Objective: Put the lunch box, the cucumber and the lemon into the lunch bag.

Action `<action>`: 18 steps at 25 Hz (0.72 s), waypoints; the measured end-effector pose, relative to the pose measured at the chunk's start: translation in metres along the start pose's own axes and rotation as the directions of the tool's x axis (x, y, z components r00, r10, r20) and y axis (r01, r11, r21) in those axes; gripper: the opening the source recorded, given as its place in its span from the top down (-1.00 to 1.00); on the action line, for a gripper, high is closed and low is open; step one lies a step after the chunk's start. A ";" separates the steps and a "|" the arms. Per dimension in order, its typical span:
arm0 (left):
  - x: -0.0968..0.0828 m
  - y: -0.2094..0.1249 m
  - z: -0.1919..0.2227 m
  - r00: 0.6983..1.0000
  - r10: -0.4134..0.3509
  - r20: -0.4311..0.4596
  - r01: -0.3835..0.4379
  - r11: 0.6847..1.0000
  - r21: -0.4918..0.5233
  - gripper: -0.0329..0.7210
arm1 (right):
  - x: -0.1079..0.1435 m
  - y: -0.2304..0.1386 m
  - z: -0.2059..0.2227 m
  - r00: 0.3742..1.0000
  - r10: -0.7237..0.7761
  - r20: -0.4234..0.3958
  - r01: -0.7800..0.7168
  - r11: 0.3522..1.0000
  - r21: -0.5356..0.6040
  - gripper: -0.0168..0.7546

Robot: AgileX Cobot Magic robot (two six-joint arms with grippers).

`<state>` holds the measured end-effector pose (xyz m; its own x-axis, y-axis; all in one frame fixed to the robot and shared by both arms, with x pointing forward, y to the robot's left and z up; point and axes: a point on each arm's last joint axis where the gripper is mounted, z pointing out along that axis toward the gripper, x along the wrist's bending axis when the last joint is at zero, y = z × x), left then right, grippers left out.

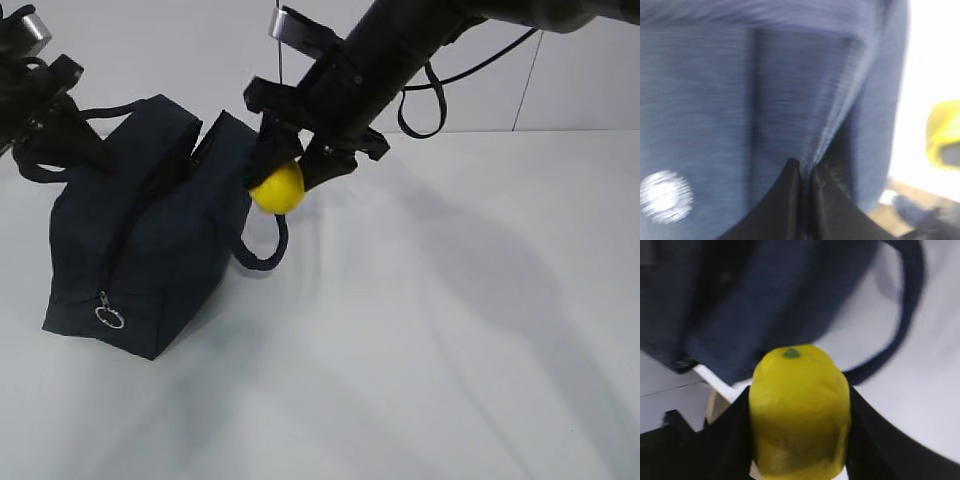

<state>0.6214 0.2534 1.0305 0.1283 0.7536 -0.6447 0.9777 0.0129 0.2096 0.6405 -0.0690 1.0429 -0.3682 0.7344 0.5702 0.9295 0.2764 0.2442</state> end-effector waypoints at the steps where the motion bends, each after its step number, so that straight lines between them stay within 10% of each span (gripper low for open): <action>1: -0.003 0.001 0.000 1.000 -0.004 0.031 0.004 1.000 -0.011 0.93 | 0.004 0.002 -0.002 1.000 -0.010 -0.030 0.009 1.000 -0.011 0.02; 18: -0.018 0.008 -0.002 0.980 0.022 0.199 -0.004 0.996 -0.091 0.93 | 0.003 0.032 0.024 0.953 0.106 -0.284 -0.171 0.962 -0.212 0.02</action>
<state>0.6265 0.2410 1.0453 0.1806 0.6076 -0.7734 0.9579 0.0697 0.2784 0.6693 -0.0430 1.0342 -0.2583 0.5533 0.7919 0.9525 0.0091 0.3043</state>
